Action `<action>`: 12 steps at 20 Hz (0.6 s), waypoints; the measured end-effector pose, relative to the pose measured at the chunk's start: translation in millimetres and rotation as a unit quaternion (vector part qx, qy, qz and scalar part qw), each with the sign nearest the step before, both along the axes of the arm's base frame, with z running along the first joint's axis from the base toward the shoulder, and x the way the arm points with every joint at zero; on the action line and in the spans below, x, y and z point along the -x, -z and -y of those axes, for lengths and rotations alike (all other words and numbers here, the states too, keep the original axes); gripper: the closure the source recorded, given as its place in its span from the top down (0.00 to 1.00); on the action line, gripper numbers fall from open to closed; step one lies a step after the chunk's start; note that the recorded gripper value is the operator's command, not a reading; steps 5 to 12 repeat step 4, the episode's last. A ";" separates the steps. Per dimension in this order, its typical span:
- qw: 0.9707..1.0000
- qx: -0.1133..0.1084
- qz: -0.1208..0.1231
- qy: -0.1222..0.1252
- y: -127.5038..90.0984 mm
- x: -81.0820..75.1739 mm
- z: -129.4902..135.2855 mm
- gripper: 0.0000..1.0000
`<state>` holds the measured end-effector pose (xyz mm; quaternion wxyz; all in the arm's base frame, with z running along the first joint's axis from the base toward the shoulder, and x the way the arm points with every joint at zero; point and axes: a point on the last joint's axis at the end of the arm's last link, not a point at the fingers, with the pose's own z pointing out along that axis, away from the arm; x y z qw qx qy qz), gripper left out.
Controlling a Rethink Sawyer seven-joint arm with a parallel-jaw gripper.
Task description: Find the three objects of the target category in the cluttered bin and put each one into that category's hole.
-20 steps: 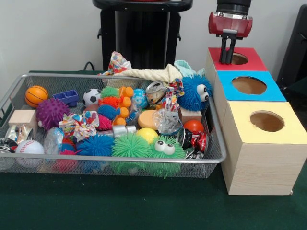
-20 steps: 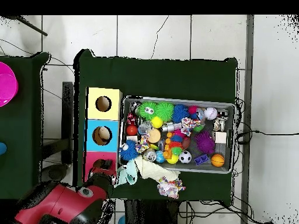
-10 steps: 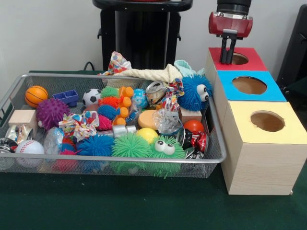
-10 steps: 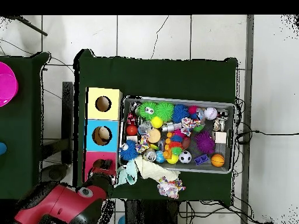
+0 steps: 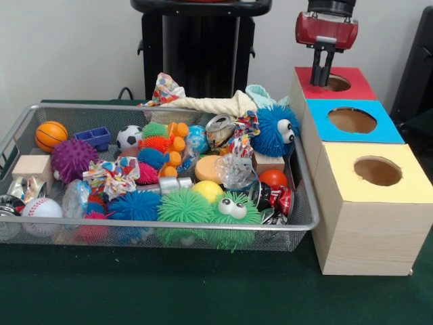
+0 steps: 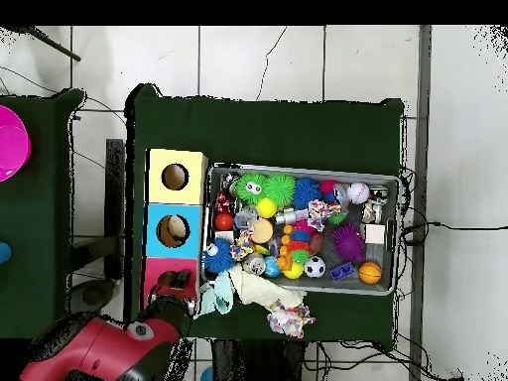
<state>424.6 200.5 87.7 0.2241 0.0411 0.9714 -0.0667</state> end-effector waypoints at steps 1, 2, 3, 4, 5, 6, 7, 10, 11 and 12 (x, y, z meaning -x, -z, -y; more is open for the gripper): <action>1.000 0.004 0.003 0.000 -1.9 -0.7 0.9 0.00; 1.000 0.006 0.005 -0.001 -3.8 -1.5 1.5 0.00; 1.000 0.007 0.006 -0.001 -4.9 -2.0 1.8 0.00; 1.000 0.008 0.008 -0.001 -6.7 -2.7 2.1 0.00; 1.000 0.008 0.008 -0.001 -6.7 -2.7 2.1 0.00; 1.000 0.008 0.008 -0.001 -6.7 -2.7 2.1 0.00; 1.000 0.008 0.008 -0.001 -6.7 -2.7 2.1 0.00; 1.000 0.008 0.008 -0.001 -6.7 -2.7 2.1 0.00; 1.000 0.008 0.008 -0.001 -6.7 -2.7 2.1 0.00; 1.000 0.008 0.008 -0.001 -6.7 -2.7 2.1 0.00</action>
